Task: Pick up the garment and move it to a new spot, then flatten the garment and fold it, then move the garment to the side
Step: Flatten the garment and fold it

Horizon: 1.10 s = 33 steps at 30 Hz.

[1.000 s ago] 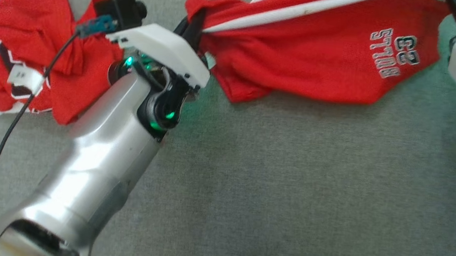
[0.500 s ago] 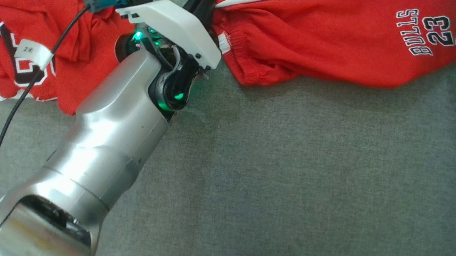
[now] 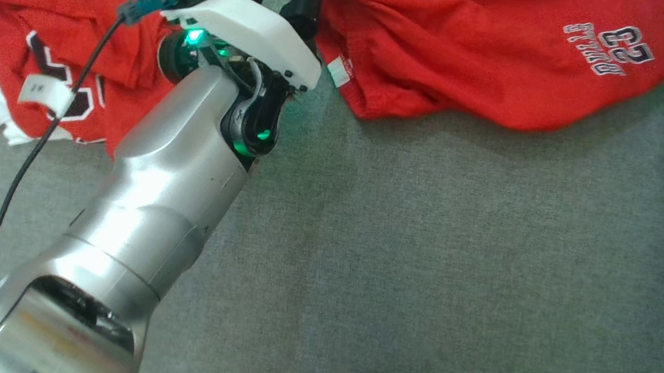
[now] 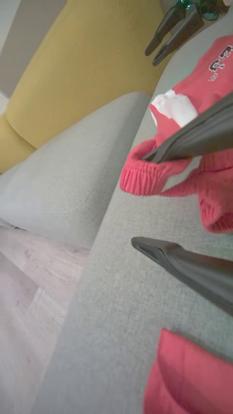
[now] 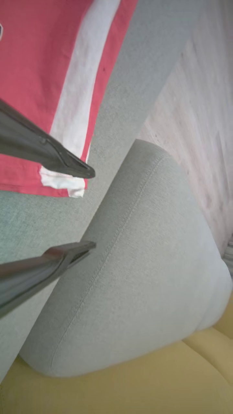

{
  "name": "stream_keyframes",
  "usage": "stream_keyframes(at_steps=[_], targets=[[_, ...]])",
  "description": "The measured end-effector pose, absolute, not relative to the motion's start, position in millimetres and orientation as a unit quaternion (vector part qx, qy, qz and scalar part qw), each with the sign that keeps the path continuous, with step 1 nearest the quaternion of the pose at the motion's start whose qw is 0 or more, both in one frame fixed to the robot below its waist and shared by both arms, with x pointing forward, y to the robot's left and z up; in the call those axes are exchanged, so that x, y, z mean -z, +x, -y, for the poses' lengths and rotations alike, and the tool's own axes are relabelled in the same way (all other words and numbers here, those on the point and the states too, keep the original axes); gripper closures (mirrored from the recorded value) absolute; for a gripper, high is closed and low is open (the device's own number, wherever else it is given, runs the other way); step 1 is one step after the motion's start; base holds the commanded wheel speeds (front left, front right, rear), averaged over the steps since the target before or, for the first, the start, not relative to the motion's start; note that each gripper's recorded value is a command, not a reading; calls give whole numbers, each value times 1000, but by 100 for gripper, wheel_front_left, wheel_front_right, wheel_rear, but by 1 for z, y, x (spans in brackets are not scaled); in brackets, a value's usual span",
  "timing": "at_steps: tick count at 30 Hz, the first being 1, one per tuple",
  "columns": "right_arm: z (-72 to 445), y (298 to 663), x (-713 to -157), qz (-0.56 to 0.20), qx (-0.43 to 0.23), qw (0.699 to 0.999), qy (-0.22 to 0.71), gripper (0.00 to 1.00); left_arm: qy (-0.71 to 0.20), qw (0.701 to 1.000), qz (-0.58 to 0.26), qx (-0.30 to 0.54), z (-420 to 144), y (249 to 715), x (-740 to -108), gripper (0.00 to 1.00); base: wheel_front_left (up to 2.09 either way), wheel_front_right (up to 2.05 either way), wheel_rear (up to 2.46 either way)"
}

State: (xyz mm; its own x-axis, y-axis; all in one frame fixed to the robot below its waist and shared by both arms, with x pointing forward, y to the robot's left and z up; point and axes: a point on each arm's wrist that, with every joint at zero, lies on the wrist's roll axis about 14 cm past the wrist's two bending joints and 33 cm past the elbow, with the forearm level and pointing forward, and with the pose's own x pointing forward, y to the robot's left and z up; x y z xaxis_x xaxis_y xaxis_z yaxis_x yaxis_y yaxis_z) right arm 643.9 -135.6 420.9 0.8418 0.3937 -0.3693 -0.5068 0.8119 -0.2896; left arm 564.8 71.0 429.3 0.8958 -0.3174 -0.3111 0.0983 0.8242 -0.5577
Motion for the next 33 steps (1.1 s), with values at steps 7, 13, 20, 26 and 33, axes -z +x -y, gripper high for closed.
stream_keyframes(at_steps=[7, 13, 20, 26, 33], targets=[[154, 641, -475, -96, -186, 967, -143, 0, -227, 964, -88, 106, -98, 568, -488, 0, 0, 0, 0], [166, 617, -524, -48, -159, 982, -93, 0, -197, 976, -21, 94, -122, 551, -532, 0, 0, 0, 0], [179, 571, -569, 20, -136, 990, -41, 0, -139, 987, 36, 78, -142, 510, -560, 0, 0, 0, 0], [179, 521, -564, 40, -124, 991, -5, 0, -115, 990, 32, 79, -140, 467, -547, 0, 0, 0, 0], [175, 464, -532, 27, -98, 993, 53, 0, -98, 992, 30, 76, -138, 428, -532, 0, 0, 0, 0]])
